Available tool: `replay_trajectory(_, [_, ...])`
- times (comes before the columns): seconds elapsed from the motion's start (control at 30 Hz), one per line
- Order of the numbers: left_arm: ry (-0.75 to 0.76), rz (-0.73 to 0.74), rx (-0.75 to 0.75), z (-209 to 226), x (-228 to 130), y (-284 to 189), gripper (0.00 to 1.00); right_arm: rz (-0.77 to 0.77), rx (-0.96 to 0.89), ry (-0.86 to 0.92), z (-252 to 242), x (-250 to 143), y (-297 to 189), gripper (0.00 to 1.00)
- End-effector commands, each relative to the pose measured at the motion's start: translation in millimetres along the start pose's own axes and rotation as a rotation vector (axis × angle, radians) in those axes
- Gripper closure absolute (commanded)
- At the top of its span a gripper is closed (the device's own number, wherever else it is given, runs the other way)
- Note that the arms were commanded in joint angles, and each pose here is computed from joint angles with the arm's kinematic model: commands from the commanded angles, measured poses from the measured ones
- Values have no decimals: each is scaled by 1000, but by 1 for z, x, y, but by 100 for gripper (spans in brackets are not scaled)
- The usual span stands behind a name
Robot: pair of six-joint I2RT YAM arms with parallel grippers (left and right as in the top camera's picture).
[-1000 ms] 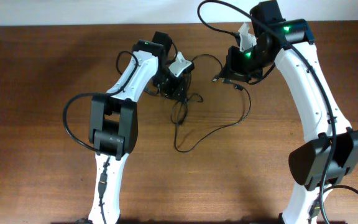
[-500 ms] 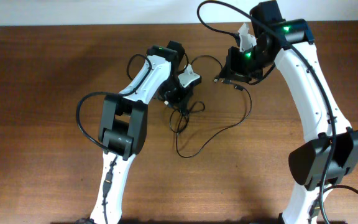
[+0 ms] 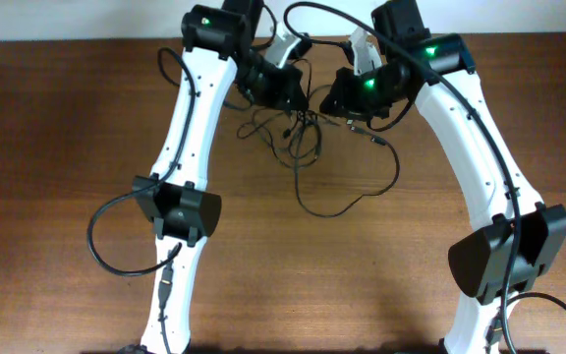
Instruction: Untangle cables
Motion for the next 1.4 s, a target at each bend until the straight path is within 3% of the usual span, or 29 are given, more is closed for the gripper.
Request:
replay_trajectory(0.0, [-68,-98,-114,-8,7,-20,100,20,37,-19,7,-2,4,76])
replay_trajectory(0.13, [-77,-133,-189,-15,12,-22,100,24,43,-45,13,-6,8,70])
replay_trajectory(0.3, [-73,-150,-246,-22,14,-23,100,16,57,-71,20,-7,11,71])
replay_trajectory(0.4, [-66,-170,-266,-22,16,-25,100,10,46,-41,18,-5,11,90])
replay_trajectory(0.57, [-44,-280,-400,-19,23,-46,100,-7,56,26,21,-2,11,96])
replay_trajectory(0.63, [-48,-281,-382,-15,22,-48,100,-17,58,44,19,1,9,96])
replay_trajectory(0.73, [-76,-235,-218,6,14,-47,100,-107,146,69,14,20,-29,96])
replay_trajectory(0.97, [-88,-217,-142,17,11,-49,99,-226,247,54,14,22,-99,96])
replay_trajectory(1.03, [-88,-218,-145,16,11,-49,93,-200,263,62,12,18,-102,96])
replay_trajectory(1.07, [-85,-225,-163,14,12,-49,100,-185,253,52,12,15,-100,96])
replay_trajectory(1.17, [-14,-328,-383,-6,23,-59,100,-139,215,53,17,5,-85,67])
replay_trajectory(1.2, [7,-366,-477,-15,26,-64,100,-120,222,50,20,4,-80,61])
replay_trajectory(1.37, [19,-407,-602,-25,29,-72,100,-49,388,-37,35,8,-73,57])
Point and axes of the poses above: each gripper's point midway between its finger pads, its own y axis out along the fingers, its own z axis along the line the jaws close on, x = y × z, the point moved 7 cm from there along -y, back along the fingers, and after that the axes turned 14 degrees about y, right-handed, at the moved point
